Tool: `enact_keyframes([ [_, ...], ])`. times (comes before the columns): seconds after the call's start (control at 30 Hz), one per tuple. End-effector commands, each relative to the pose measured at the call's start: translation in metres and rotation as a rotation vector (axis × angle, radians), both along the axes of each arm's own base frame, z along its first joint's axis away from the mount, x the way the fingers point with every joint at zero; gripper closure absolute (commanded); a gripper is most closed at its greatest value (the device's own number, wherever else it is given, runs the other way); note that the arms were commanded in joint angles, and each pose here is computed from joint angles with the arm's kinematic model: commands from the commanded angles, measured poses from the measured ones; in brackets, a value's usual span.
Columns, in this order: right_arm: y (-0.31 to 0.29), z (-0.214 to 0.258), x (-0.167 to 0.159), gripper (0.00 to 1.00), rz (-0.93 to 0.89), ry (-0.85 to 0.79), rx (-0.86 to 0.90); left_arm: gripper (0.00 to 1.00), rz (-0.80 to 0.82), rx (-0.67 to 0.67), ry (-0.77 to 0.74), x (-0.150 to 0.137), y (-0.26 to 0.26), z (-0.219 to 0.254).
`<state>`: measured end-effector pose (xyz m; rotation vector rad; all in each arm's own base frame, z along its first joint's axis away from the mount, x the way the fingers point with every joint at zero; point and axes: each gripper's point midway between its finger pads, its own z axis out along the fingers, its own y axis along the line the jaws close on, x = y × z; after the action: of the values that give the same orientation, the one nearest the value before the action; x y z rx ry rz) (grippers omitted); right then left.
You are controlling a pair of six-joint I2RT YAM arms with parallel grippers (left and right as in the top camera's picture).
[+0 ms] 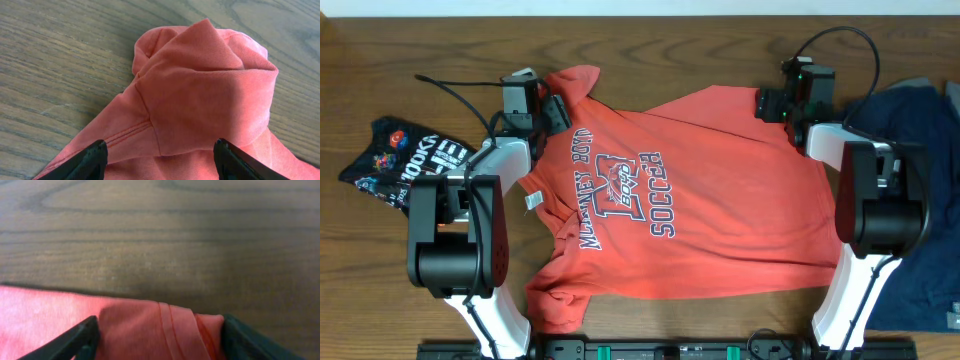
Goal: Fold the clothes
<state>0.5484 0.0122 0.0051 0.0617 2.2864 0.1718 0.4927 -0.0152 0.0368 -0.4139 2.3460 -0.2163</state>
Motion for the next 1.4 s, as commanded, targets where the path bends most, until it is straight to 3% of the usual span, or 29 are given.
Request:
enact_keyframes([
  [0.0, 0.003, -0.025, -0.005, 0.55, -0.013, 0.048, -0.029, 0.30, 0.012, 0.009, -0.014, 0.007, 0.003, 0.003],
  [0.07, -0.005, -0.024, -0.003, 0.92, -0.047, 0.041, -0.058, 0.30, 0.011, 0.009, -0.014, 0.007, 0.003, 0.003],
  [0.1, -0.011, -0.023, -0.002, 0.99, -0.073, 0.037, -0.075, 0.30, 0.012, 0.009, -0.014, 0.007, 0.003, 0.003],
  [0.13, -0.019, -0.022, -0.001, 0.99, -0.116, 0.031, -0.099, 0.30, 0.012, 0.009, -0.014, 0.007, 0.003, 0.003],
  [0.4, -0.085, 0.016, 0.018, 0.99, -0.416, -0.098, -0.195, 0.30, 0.005, 0.005, -0.109, 0.025, -0.002, 0.013],
  [0.73, -0.107, 0.037, 0.030, 0.98, -0.447, -0.087, -0.193, 0.31, -0.084, -0.012, -0.130, 0.032, -0.034, -0.003],
  [0.97, -0.098, 0.054, 0.020, 0.42, -0.400, -0.037, -0.202, 0.31, -0.242, 0.107, -0.111, 0.041, -0.060, 0.012],
  [1.0, -0.097, 0.057, 0.018, 0.40, -0.399, -0.029, -0.203, 0.31, -0.257, 0.118, -0.106, 0.043, -0.062, 0.015],
  [1.17, -0.079, 0.074, -0.006, 0.54, -0.334, 0.068, -0.179, 0.31, -0.280, 0.112, -0.110, 0.049, -0.068, 0.027],
  [1.37, -0.048, 0.056, -0.047, 0.56, -0.194, 0.272, -0.102, 0.36, -0.367, 0.048, -0.033, 0.034, -0.092, 0.000],
])
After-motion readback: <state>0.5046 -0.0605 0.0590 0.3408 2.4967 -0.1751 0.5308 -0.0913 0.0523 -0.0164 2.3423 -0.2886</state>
